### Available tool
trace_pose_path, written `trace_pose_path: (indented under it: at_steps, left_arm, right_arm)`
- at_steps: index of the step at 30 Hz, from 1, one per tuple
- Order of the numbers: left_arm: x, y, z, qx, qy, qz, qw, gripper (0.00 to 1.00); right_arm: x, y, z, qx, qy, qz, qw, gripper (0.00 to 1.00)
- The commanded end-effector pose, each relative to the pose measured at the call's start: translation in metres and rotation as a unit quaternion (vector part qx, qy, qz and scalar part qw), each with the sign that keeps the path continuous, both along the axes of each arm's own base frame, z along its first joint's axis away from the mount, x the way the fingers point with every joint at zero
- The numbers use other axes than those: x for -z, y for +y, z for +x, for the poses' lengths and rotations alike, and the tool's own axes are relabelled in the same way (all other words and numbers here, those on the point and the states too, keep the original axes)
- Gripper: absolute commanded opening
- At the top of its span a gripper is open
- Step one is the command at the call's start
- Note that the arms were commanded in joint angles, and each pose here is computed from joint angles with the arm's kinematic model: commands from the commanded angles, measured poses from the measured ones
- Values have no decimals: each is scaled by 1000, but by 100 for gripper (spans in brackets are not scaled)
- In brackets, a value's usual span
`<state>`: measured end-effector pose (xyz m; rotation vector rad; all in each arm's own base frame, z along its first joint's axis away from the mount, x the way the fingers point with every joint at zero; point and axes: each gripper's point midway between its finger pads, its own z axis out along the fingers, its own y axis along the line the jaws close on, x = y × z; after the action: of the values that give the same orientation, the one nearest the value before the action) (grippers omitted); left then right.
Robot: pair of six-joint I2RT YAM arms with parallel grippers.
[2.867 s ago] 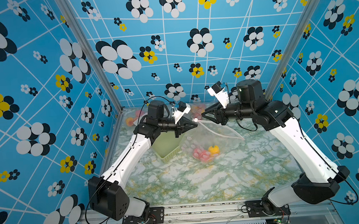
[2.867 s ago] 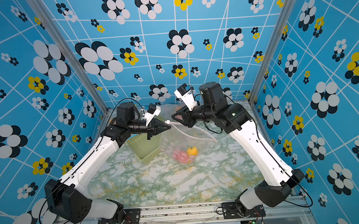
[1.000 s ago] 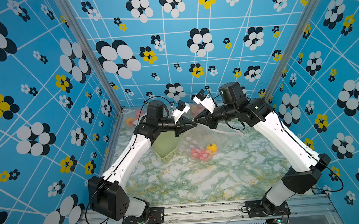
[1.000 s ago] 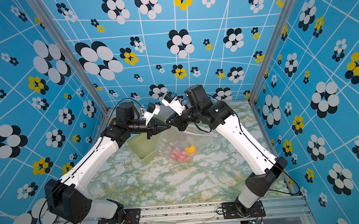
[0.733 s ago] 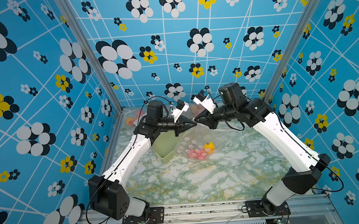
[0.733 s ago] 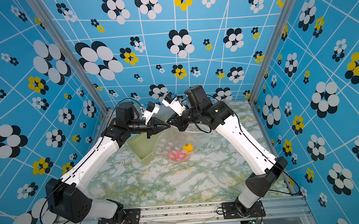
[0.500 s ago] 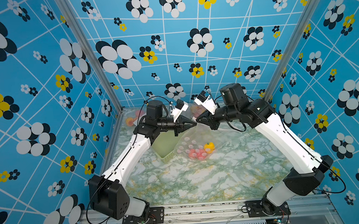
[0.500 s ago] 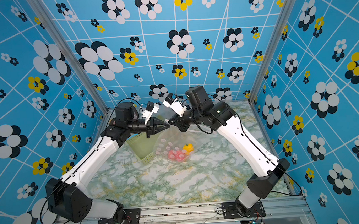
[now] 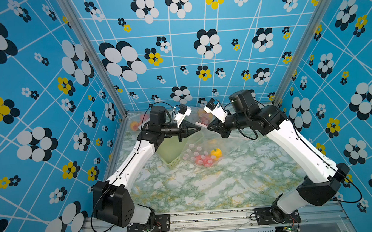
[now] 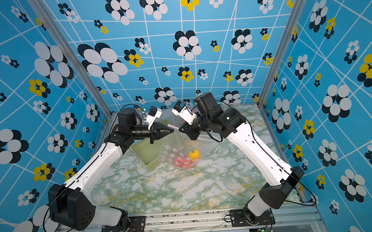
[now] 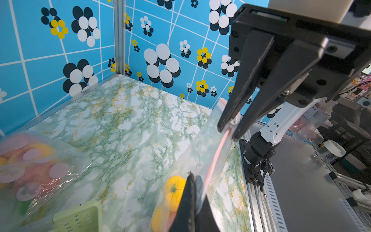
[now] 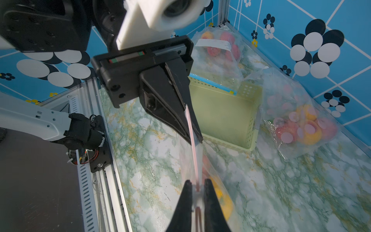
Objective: Place the peach in a zip-top bag and seal the zipper
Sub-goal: Zip the zipper on the zipper food storage bag, then place the zipper food storage bag at the center of the board.
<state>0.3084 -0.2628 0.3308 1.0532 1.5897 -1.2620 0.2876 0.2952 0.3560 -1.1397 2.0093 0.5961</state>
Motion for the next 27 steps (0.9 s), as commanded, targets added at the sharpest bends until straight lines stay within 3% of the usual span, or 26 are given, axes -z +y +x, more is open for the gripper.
trace_pose_path:
  at_steps: [1,17,27]
  left_arm:
    - [-7,14,11,-39,-8,-10,999,0]
    - [-2,57,51,-181,14,-34,983,0]
    - [-4,63,56,-206,17,-44,977,0]
  right_arm:
    - [6,-19,-6,22,-1,-28,999,11]
    - [23,-76,0,128,-10,-58,990,10]
    - [40,-112,11,196,-7,-78,977,10]
